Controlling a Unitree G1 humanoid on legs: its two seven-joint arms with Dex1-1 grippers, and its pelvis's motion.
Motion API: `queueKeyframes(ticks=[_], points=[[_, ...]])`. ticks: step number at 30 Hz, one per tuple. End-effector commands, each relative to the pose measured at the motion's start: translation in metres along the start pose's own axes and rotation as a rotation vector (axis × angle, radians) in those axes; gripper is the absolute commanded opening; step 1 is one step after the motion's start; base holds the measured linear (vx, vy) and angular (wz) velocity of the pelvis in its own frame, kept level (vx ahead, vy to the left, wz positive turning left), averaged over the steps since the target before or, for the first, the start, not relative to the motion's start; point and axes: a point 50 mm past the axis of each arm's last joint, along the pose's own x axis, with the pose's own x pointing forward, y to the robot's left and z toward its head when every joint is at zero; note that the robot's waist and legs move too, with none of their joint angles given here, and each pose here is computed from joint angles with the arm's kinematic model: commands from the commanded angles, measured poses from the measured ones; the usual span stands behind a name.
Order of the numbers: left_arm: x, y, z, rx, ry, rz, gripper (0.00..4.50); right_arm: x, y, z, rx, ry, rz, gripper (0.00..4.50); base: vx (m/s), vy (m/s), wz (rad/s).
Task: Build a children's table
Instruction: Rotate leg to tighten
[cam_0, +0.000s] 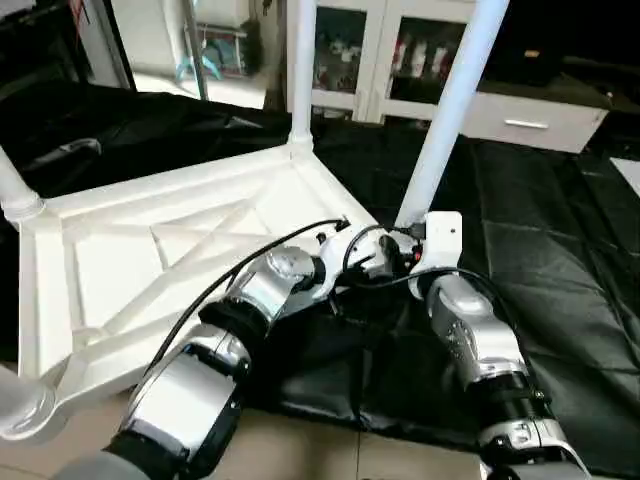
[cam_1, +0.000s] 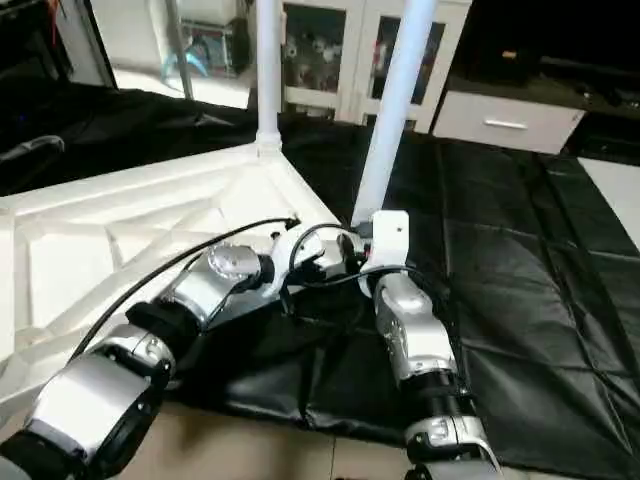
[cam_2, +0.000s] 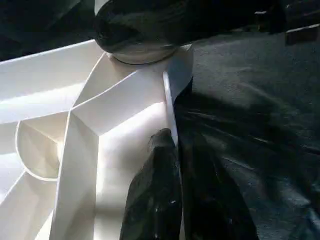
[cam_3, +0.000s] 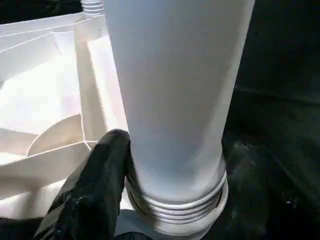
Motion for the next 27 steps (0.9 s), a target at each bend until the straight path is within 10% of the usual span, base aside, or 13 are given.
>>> queueKeyframes(ticks=[1,13,27], points=[[0.01,-0.013,0.024,0.129,-0.061,-0.095,0.0,-0.001,0.008,-0.001,-0.004,-0.002,0.067,3.09,0.0,0.0,0.0],[0.013,-0.02,0.036,0.275,-0.157,-0.134,0.0,-0.055,-0.033,0.026,-0.089,-0.151,0.141,3.74,0.0,0.0,0.0],[0.006,-0.02,0.035,0.267,-0.276,-0.154,0.0,-0.104,-0.062,0.013,-0.299,0.059,0.446,3.74,0.0,0.0,0.0]])
